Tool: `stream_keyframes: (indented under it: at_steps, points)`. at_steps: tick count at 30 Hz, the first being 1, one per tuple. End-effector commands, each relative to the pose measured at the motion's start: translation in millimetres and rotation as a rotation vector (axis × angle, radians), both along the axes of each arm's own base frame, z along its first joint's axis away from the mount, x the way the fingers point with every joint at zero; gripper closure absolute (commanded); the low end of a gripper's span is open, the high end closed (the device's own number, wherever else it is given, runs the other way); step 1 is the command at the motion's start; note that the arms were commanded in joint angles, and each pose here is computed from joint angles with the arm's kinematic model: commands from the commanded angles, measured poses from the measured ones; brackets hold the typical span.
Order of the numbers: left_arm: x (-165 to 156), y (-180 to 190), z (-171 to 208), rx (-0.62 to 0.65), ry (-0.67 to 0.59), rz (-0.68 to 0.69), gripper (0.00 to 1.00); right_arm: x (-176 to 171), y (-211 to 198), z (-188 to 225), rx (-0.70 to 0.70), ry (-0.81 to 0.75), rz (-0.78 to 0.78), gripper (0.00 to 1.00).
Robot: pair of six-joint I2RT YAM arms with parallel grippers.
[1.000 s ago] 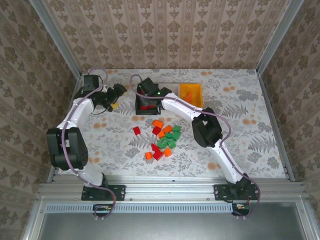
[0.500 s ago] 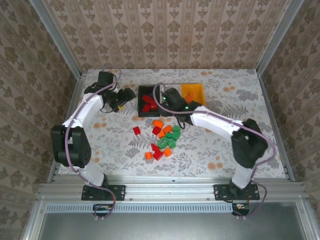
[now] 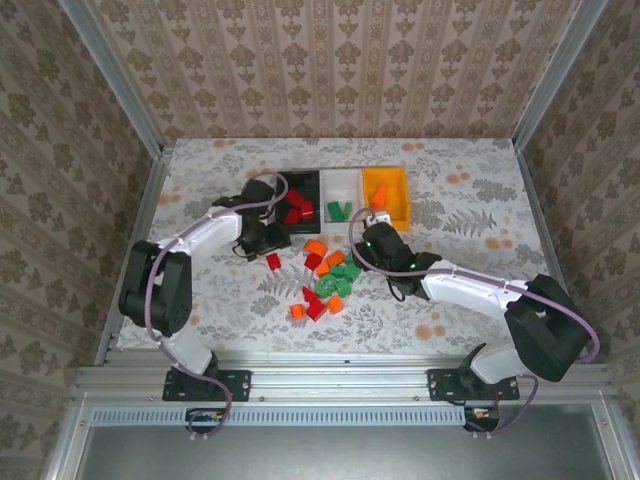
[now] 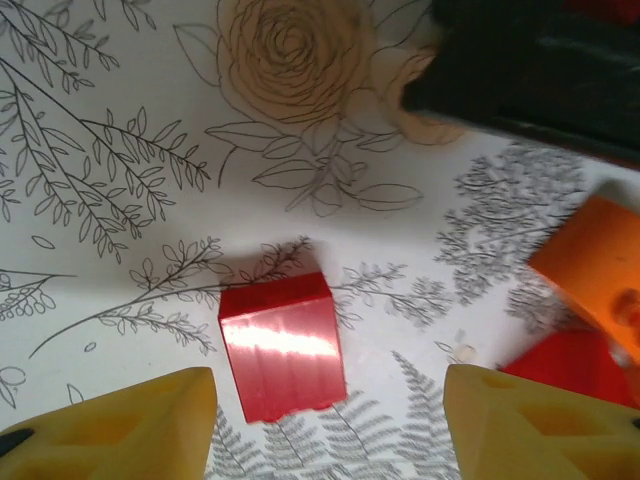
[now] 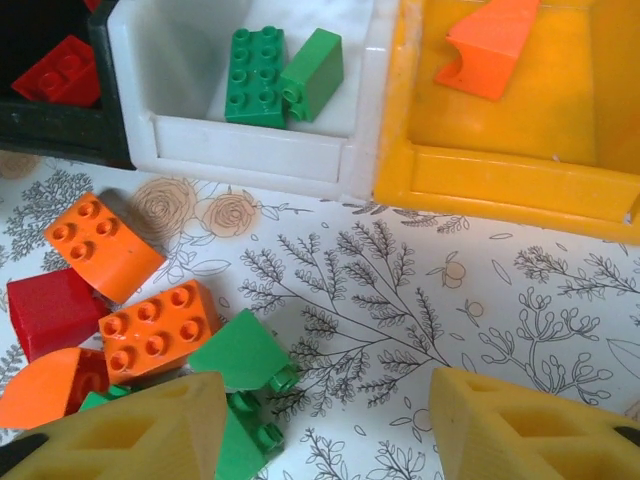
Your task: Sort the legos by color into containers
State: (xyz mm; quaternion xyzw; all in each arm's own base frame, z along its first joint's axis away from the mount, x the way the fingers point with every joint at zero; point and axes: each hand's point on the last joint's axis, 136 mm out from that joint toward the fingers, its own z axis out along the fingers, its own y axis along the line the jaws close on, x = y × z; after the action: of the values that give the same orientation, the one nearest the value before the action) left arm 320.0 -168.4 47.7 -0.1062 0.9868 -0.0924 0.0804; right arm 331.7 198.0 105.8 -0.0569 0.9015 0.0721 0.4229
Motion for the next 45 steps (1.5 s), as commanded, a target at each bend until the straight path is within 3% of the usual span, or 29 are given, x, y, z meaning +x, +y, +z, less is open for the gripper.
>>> stream_keyframes:
  at_steps: [1, 5, 13, 23, 28, 31, 36, 40, 45]
  points:
    - [-7, 3, -9, 0.093, 0.001, 0.014, 0.38, 11, -3, 19, 0.058, -0.078, -0.068, 0.43]
    - [-12, 5, -20, 0.15, -0.001, 0.02, 0.4, 9, -2, 18, 0.072, -0.074, -0.064, 0.43]
    - [-11, -2, -37, 0.151, 0.018, 0.02, 0.56, 8, -3, 16, 0.074, -0.072, -0.067, 0.43]
    - [-17, 3, -42, 0.181, 0.044, 0.003, 0.46, 8, -3, 16, 0.073, -0.072, -0.069, 0.43]
    - [-12, 3, -45, 0.19, 0.04, -0.003, 0.47, 8, -4, 27, 0.093, -0.095, -0.07, 0.43]
    - [-7, 3, -45, 0.191, 0.037, -0.006, 0.54, 7, -4, 27, 0.092, -0.096, -0.07, 0.44]
    - [-4, 0, -40, 0.181, 0.026, -0.015, 0.83, 7, -4, 28, 0.096, -0.096, -0.068, 0.43]
    - [4, -11, -12, 0.129, -0.026, -0.039, 0.93, 7, -5, 28, 0.097, -0.098, -0.071, 0.44]
    - [49, -38, 62, 0.065, -0.196, -0.102, 0.93, 8, -3, 24, 0.098, -0.092, -0.073, 0.44]
